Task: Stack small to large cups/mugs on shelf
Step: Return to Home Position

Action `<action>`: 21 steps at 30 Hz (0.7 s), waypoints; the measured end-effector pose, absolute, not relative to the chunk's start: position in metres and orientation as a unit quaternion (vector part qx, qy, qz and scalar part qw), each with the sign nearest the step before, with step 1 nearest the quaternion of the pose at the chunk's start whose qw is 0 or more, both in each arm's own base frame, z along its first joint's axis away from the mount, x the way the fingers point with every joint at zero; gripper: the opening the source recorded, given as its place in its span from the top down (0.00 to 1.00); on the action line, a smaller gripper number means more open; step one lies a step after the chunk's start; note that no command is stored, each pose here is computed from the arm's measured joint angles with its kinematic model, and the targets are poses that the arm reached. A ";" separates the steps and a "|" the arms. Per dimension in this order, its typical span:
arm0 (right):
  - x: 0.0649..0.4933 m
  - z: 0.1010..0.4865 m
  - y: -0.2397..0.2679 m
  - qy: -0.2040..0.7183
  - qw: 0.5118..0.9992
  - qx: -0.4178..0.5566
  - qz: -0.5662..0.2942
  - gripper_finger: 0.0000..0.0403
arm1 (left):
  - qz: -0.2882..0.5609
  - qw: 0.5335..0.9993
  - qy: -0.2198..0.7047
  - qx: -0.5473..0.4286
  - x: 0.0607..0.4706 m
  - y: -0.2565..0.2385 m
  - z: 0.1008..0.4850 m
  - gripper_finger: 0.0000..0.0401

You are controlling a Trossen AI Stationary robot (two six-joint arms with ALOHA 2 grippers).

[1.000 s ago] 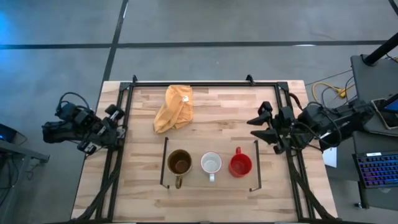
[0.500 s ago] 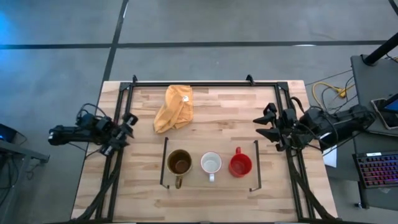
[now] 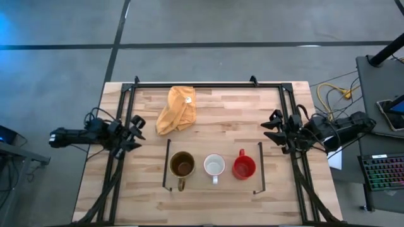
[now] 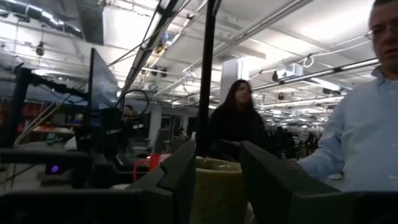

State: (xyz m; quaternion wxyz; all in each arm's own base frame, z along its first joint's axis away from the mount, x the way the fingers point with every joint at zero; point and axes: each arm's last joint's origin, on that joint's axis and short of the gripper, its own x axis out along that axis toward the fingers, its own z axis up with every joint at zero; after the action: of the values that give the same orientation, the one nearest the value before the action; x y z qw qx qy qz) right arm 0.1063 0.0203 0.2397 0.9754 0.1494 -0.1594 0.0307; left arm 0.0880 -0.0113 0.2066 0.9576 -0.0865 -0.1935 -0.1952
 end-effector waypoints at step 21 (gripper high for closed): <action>0.095 0.206 0.015 -0.197 0.975 0.105 -0.008 0.54 | -0.098 0.980 -0.093 -0.149 0.096 0.006 0.187 0.72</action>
State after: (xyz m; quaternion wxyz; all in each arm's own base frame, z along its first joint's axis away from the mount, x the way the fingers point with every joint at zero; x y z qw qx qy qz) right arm 0.0952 0.0155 0.2057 0.9748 0.1050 -0.1967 -0.0079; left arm 0.0956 0.0059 0.1866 0.9796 -0.1486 -0.0928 -0.0981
